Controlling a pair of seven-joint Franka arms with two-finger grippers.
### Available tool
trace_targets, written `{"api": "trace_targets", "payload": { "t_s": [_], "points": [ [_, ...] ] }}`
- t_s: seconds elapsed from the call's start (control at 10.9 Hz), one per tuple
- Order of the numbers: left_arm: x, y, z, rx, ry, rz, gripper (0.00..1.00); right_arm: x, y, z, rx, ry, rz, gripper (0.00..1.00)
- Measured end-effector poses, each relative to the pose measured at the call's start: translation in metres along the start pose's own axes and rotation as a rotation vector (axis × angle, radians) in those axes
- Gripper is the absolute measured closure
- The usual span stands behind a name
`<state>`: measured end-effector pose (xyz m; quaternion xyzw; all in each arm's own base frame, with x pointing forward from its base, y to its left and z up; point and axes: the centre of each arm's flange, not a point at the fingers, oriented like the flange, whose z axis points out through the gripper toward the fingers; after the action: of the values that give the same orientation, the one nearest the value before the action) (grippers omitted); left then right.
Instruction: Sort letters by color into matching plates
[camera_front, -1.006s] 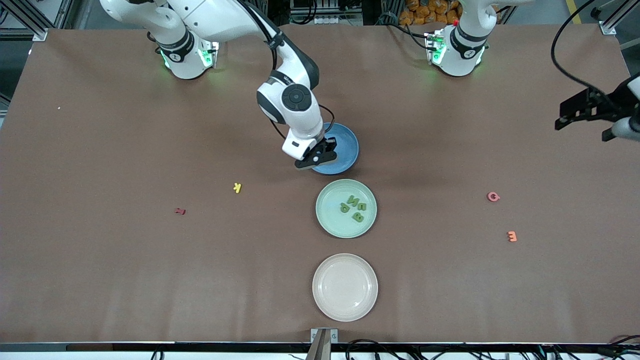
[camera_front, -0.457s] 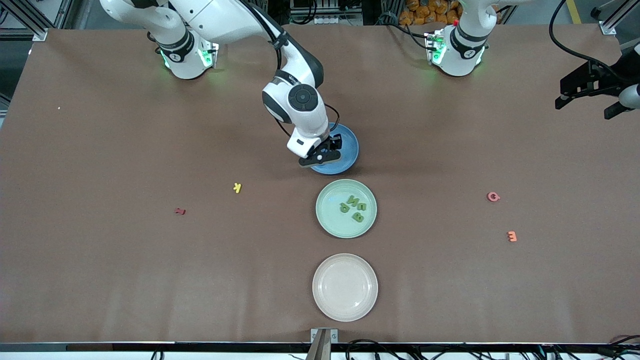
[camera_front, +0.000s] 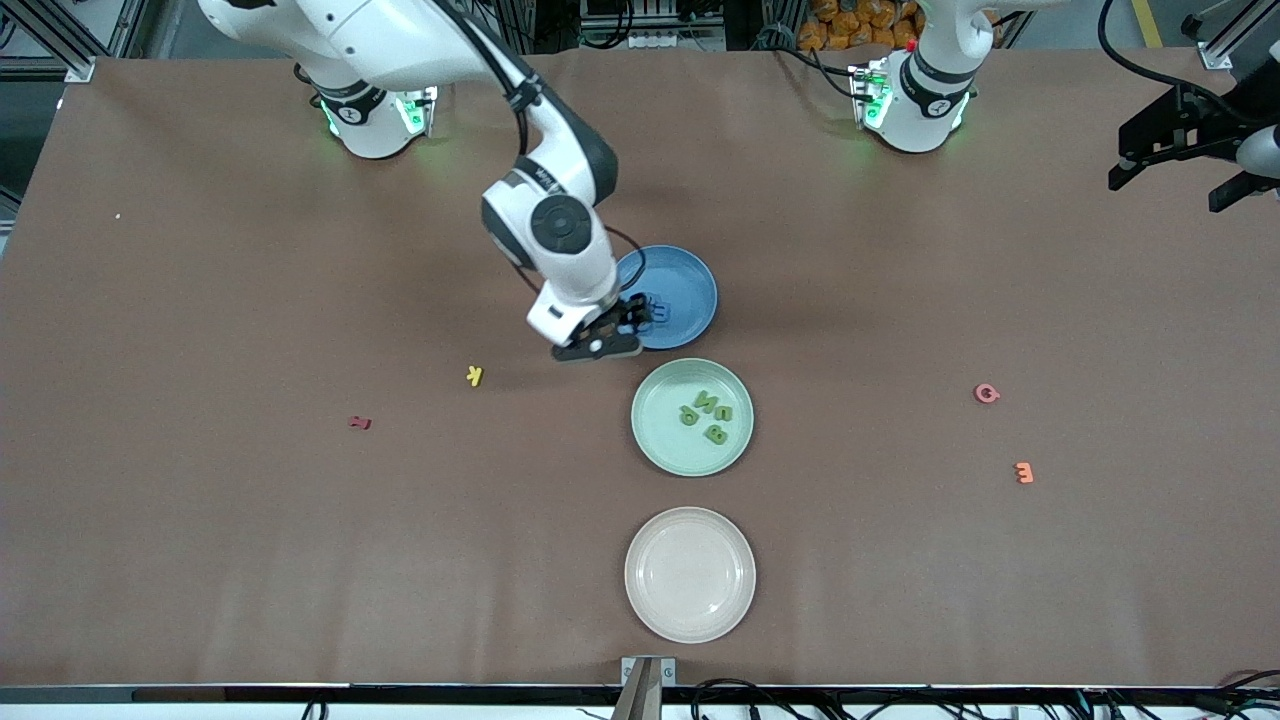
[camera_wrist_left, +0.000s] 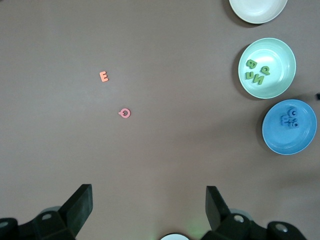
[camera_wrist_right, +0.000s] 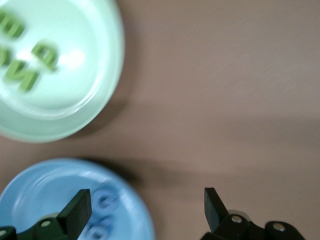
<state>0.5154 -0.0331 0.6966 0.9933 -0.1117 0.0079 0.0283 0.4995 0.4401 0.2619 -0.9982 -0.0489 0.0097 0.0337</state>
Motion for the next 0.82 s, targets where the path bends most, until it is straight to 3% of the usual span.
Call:
{"api": "trace_targets", "payload": {
  "t_s": [0.27, 0.82],
  "points": [
    [-0.002, -0.016, 0.003, 0.009, -0.009, -0.028, 0.00, 0.046, 0.073, -0.020, -0.012, 0.028, 0.035, 0.00],
    [0.000, -0.014, 0.009, 0.032, -0.025, -0.112, 0.00, 0.107, 0.276, -0.065, -0.061, -0.001, 0.091, 0.00]
  ]
}}
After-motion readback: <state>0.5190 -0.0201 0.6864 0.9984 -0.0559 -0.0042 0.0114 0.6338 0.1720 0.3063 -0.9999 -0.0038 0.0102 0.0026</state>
